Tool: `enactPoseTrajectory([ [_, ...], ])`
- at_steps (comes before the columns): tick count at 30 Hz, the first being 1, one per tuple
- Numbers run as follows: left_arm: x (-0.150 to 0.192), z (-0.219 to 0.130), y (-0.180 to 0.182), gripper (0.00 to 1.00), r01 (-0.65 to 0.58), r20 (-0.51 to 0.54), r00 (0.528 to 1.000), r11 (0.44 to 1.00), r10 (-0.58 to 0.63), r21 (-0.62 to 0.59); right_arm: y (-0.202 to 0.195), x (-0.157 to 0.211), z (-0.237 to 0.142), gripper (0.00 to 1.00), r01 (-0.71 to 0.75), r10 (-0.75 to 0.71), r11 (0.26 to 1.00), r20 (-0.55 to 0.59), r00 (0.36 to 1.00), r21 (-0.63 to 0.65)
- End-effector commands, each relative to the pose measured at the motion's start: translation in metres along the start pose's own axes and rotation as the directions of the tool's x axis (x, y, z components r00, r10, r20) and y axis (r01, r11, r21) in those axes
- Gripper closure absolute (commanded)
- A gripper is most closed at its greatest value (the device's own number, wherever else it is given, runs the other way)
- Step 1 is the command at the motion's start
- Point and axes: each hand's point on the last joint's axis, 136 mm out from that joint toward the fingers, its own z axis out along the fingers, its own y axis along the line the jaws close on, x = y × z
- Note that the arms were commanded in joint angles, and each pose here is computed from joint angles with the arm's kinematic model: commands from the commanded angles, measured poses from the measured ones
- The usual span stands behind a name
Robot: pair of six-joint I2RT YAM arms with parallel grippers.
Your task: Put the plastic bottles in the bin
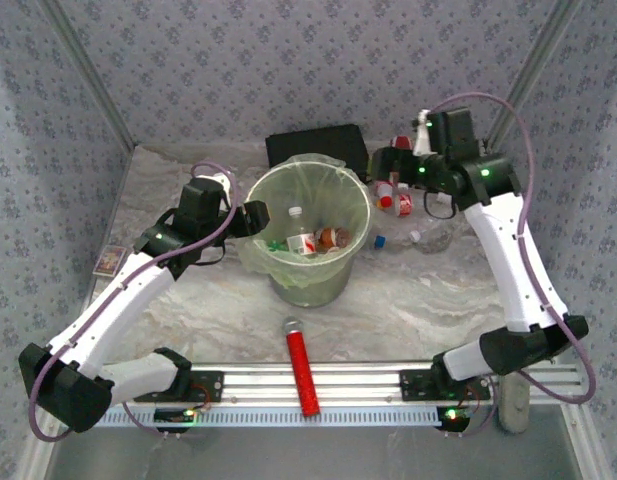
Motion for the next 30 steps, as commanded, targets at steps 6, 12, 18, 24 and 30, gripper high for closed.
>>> enactPoseTrajectory([
  [6,0.003,-0.003,0.006,0.25,-0.008,-0.006,1.0,1.0,0.008,-0.017,-0.133,0.007,0.042,0.0,-0.401,0.401,0.908,0.023,0.916,0.121],
  [12,0.001,-0.004,0.003,0.25,-0.003,0.001,1.0,1.0,0.003,-0.005,-0.2,0.021,0.083,0.05,-0.522,0.524,0.835,0.036,0.851,0.174],
  [18,0.001,-0.002,0.004,0.25,-0.005,-0.003,1.0,1.0,0.005,-0.009,-0.234,0.038,0.131,0.09,-0.583,0.595,0.786,0.005,0.804,0.205],
  [24,0.002,-0.002,0.005,0.25,-0.005,-0.006,1.0,1.0,0.005,-0.014,-0.26,0.059,0.168,0.1,-0.634,0.656,0.733,-0.012,0.754,0.246],
  [30,0.002,0.0,0.006,0.25,-0.003,-0.01,1.0,1.0,0.003,-0.019,-0.274,0.079,0.194,0.1,-0.668,0.702,0.691,-0.033,0.712,0.276],
])
